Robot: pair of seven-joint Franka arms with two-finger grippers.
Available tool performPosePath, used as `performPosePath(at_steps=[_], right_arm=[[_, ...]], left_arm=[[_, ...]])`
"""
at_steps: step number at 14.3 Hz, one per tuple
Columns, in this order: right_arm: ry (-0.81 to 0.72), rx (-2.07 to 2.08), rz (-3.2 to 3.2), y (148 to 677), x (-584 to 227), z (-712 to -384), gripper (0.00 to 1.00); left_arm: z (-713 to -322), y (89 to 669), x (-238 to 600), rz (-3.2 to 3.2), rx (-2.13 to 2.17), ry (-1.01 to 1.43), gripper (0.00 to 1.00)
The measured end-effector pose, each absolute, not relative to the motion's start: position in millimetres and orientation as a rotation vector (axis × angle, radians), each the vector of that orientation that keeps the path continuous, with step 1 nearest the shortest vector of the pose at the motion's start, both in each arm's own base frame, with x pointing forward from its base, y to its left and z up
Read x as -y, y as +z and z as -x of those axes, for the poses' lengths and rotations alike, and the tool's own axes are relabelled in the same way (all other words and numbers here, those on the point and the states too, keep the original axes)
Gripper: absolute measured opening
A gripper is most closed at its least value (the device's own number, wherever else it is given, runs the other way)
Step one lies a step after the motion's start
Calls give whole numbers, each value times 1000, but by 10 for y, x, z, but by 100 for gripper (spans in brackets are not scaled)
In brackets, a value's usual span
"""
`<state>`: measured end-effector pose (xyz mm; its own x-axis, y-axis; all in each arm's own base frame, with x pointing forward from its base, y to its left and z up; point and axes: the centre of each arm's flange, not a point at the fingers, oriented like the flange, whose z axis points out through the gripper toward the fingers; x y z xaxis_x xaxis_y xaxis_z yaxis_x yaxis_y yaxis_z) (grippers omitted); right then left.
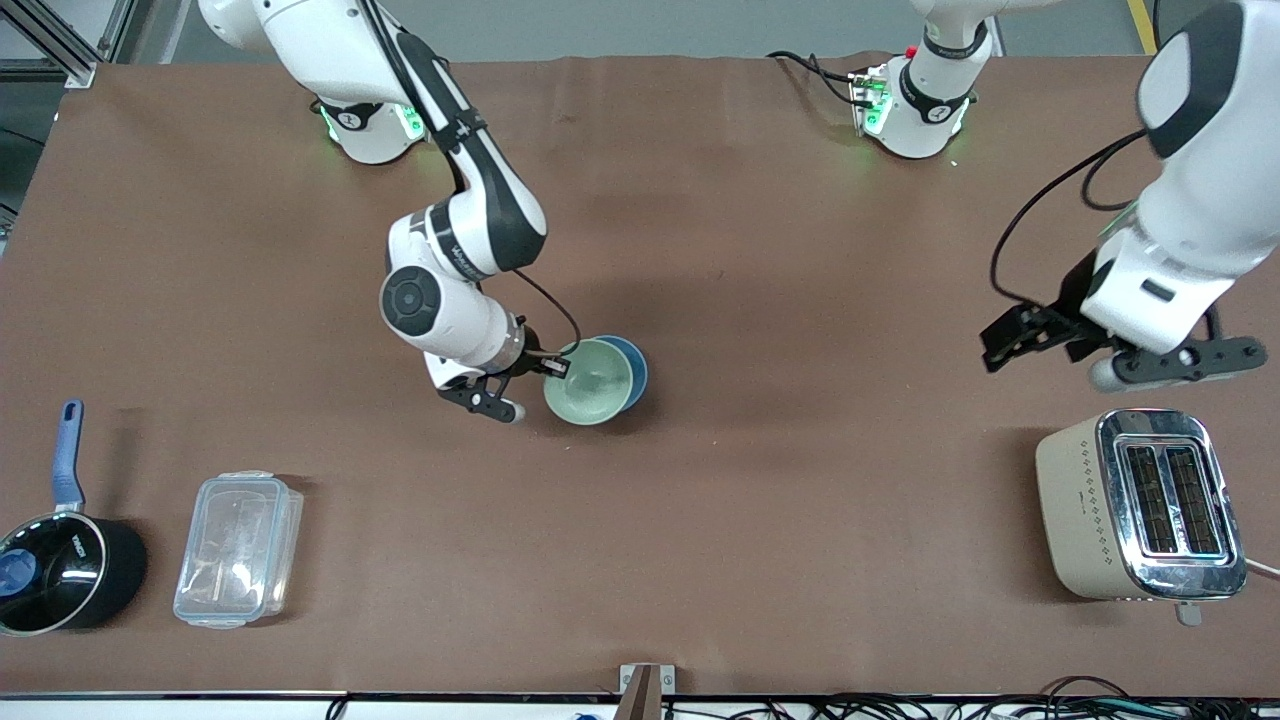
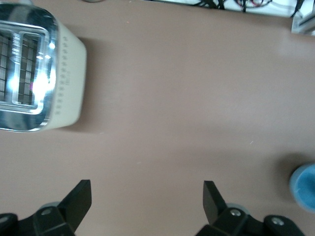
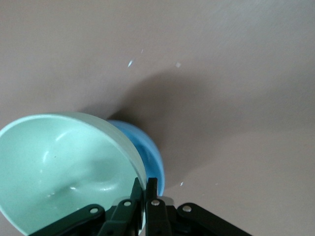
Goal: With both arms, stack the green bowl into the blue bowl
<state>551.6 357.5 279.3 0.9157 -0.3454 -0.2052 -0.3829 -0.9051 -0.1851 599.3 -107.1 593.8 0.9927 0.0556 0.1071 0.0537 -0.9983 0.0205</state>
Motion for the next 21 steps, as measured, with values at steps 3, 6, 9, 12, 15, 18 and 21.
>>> performPosePath(at_steps=[3,6,9,12,15,18,21], right_arm=[[258,-507,2872,2757,-3836,-5335,4],[265,-510,2878,2721,-3834,-5313,4],[266,-517,2883,2702,-3781,-5333,4],[275,-498,2892,2653,-3755,-5309,4],[275,-480,2895,2644,-3753,-5303,4],[276,-471,2900,2627,-3749,-5297,4],[274,-442,2908,2588,-3720,-5309,23]], left_arm=[[-5750,6113,672,-3167,-9,88,100],[-5569,6217,517,-3167,-29,41,100],[-5520,6222,553,-3167,-18,38,100],[-5511,6223,620,-3149,-5,36,100],[-5507,6195,640,-3148,0,26,100],[-5506,6192,643,-3148,5,24,100],[-5497,6210,632,-3147,80,29,100]])
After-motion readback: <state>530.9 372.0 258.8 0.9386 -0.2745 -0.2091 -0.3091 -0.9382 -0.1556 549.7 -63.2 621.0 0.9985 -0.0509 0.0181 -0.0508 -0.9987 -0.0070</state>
